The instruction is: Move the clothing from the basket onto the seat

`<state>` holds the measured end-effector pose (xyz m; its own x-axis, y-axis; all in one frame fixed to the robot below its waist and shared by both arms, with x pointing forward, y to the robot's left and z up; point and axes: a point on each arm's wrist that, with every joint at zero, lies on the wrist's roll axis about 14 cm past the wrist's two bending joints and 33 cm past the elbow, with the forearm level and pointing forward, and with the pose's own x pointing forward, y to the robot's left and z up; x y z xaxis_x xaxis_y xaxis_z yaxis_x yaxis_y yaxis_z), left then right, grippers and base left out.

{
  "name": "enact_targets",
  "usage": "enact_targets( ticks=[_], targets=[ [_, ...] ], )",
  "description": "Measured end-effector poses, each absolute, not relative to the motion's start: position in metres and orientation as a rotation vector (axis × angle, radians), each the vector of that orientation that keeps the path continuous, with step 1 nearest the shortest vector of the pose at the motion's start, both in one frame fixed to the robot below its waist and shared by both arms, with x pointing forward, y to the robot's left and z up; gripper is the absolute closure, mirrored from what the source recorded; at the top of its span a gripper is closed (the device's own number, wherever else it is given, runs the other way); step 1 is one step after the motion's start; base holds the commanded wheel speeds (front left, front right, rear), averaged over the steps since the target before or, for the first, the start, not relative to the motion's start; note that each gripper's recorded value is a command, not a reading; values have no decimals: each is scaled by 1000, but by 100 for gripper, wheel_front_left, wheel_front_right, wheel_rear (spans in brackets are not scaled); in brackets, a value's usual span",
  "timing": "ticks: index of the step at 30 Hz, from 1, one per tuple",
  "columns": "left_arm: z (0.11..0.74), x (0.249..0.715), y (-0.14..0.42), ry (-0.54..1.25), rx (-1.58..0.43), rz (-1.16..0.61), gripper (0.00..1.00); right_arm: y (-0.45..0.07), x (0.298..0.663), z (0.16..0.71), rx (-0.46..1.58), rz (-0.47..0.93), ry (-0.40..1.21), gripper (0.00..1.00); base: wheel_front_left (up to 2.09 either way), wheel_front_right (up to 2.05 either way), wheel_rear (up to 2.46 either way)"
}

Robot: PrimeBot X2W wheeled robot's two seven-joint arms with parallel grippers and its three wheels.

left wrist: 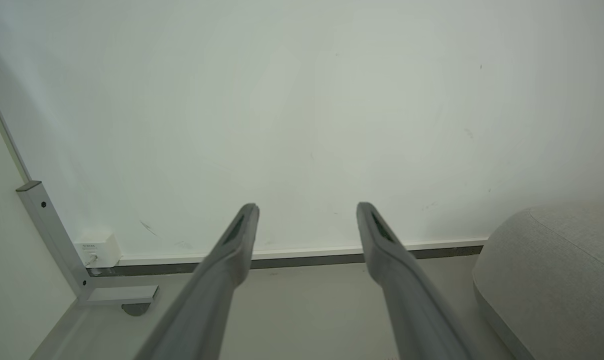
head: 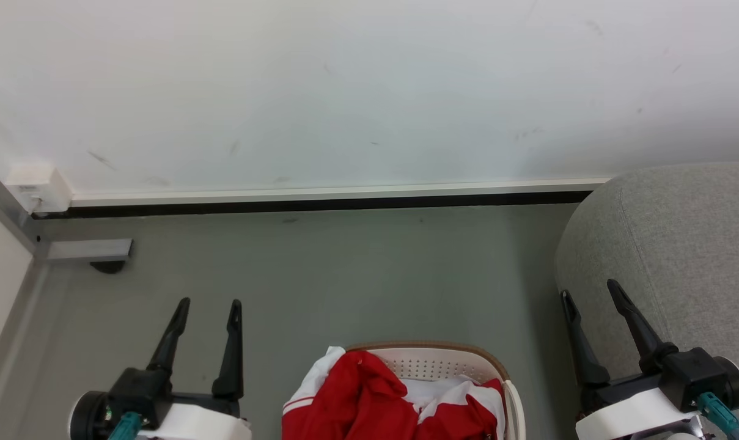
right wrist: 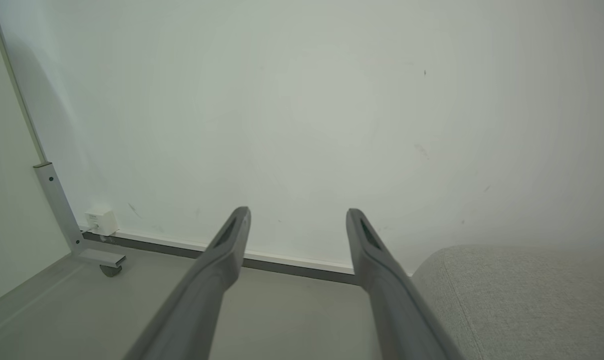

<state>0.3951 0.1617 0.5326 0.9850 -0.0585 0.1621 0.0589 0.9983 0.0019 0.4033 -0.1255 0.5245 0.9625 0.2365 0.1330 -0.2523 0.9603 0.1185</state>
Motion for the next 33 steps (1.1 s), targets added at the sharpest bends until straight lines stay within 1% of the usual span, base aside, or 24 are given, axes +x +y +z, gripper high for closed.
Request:
enact_targets(
  ticks=[33],
  targets=[
    [535, 396, 161, -169, -8, -63, 0, -129, 402, 526, 140, 236, -122, 0, 0, 0, 0]
  ],
)
